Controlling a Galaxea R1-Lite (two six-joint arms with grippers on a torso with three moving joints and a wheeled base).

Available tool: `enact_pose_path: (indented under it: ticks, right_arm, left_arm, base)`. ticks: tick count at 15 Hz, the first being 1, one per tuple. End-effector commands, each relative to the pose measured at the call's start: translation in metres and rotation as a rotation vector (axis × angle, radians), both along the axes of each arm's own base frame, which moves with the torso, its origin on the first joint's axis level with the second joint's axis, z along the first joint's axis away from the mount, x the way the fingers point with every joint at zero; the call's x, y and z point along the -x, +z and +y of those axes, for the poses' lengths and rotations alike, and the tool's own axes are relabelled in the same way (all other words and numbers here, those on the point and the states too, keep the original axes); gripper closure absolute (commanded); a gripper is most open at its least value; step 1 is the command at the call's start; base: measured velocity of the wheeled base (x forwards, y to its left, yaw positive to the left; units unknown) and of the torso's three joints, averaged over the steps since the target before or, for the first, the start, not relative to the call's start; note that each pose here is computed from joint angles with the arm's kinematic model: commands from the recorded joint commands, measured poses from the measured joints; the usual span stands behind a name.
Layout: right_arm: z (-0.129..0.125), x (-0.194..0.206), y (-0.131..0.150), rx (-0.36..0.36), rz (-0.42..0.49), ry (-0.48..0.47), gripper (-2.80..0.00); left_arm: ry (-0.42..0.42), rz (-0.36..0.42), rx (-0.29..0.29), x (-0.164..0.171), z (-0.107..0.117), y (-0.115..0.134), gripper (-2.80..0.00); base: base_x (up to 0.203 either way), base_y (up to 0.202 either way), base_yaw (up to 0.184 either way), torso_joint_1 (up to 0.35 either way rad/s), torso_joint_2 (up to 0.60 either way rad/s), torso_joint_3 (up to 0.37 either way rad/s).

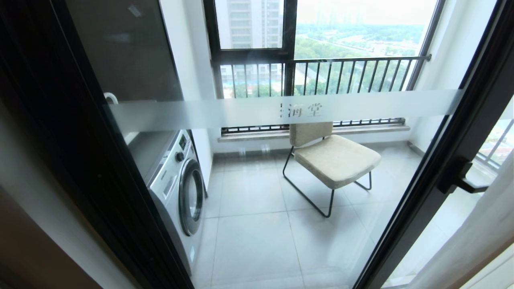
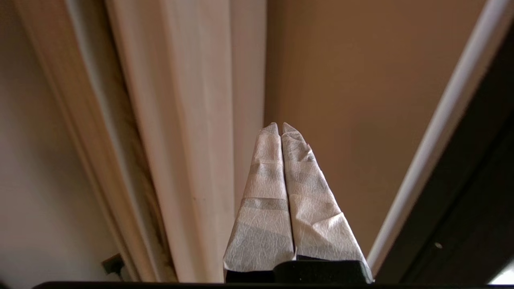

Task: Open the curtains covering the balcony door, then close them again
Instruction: Close the inner curtains on both sides

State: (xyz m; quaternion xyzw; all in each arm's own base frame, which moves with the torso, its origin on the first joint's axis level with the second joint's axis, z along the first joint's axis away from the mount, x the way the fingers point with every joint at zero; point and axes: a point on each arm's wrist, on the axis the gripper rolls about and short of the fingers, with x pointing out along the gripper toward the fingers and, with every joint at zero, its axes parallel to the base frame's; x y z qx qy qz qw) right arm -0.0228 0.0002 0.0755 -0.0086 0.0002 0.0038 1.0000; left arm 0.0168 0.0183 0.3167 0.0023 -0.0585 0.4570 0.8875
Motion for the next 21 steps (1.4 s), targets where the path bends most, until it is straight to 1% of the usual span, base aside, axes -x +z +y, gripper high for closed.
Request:
enact_pose_path:
  ticks: [1,4,8,11,13,15,16,21]
  right_arm:
    - [0.000,0.000,0.000,0.001,0.000,0.000,0.00]
    - [0.000,0.000,0.000,0.000,0.000,0.000,0.00]
    - [0.000,0.000,0.000,0.000,0.000,0.000,0.00]
    - [0.000,0.000,0.000,0.001,0.000,0.000,0.00]
    - [0.000,0.000,0.000,0.000,0.000,0.000,0.00]
    - [0.000,0.000,0.000,0.001,0.000,0.000,0.00]
    - [0.000,0.000,0.000,0.001,0.000,0.000,0.00]
    - [0.000,0.000,0.000,0.000,0.000,0.000,0.00]
  left_arm:
    - [0.130,0.063,0.013,-0.032,0.005,0.013,0.00]
    - [0.324,0.094,0.022,-0.052,0.022,0.024,0.00]
    - [0.484,0.121,0.033,-0.071,0.053,0.037,0.00]
    - [0.551,0.152,0.048,-0.078,0.085,0.038,0.00]
    - [0.559,0.178,0.063,-0.082,0.102,0.036,0.00]
    - [0.567,0.182,0.075,-0.086,0.115,0.033,0.00]
    - [0.573,0.180,0.081,-0.089,0.121,0.031,-2.80]
    - [0.598,0.179,0.092,-0.091,0.145,0.024,-2.80]
  base:
    - [0.000,0.000,0.000,0.000,0.00,0.000]
    - [0.000,0.000,0.000,0.000,0.00,0.000]
    - [0.000,0.000,0.000,0.000,0.00,0.000]
    - [0.000,0.000,0.000,0.000,0.00,0.000]
    - [0.000,0.000,0.000,0.000,0.00,0.000]
    - [0.000,0.000,0.000,0.000,0.00,0.000]
    - [0.000,0.000,0.000,0.000,0.00,0.000]
    - [0.000,0.000,0.000,0.000,0.00,0.000]
